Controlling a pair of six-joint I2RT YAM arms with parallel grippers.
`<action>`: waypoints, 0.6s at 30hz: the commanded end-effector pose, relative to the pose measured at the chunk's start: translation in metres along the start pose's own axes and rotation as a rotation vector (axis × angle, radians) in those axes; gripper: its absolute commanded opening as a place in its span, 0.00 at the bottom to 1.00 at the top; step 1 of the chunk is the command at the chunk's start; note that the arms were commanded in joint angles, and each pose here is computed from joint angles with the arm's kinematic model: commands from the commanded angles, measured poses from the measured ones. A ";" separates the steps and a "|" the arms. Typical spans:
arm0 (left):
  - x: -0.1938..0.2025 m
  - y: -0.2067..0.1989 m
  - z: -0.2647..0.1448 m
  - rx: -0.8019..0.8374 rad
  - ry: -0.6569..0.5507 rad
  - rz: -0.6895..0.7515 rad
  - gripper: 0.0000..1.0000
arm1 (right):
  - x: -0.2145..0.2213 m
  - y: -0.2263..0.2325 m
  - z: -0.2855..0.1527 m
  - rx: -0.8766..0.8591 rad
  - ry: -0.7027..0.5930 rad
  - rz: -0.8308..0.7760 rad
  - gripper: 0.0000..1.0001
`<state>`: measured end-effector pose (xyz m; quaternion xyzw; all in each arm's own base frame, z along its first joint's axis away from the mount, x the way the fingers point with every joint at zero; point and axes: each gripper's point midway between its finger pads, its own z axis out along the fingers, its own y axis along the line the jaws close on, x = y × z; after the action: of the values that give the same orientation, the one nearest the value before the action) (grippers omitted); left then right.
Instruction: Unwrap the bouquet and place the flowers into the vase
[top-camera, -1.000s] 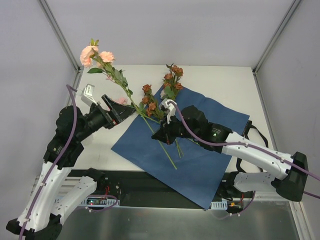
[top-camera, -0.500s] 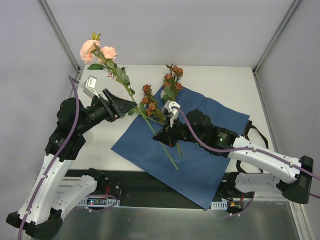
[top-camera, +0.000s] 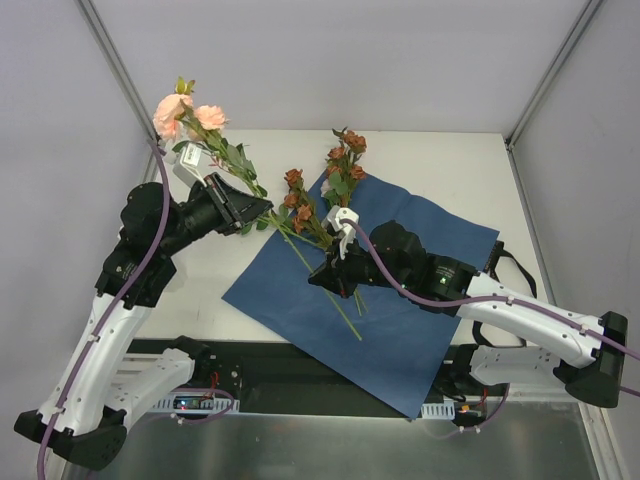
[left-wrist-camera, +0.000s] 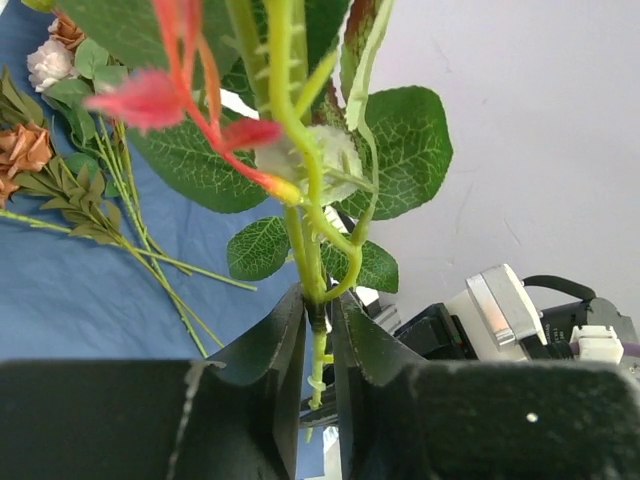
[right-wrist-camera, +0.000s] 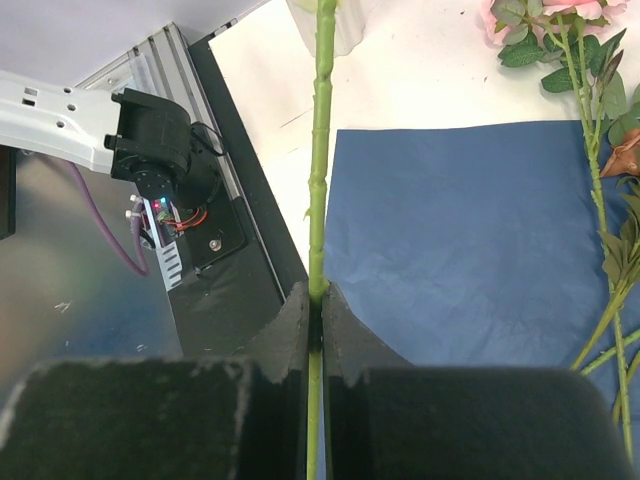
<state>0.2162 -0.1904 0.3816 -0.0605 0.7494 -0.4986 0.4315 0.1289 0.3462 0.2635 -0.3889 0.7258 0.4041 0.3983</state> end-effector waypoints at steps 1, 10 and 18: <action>-0.011 -0.017 -0.006 0.060 -0.030 0.078 0.05 | -0.026 0.011 -0.012 -0.033 -0.078 -0.042 0.00; -0.030 -0.012 -0.036 -0.062 -0.121 0.289 0.00 | -0.018 -0.010 -0.017 0.107 -0.022 0.000 0.61; -0.123 -0.036 -0.118 -0.375 -0.436 0.601 0.00 | 0.002 -0.046 -0.055 0.306 -0.017 0.016 0.76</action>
<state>0.2048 -0.1257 0.4488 -0.0108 0.7357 -0.3318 0.5904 0.1465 0.3103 0.2597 -0.3485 0.7692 0.3274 0.4239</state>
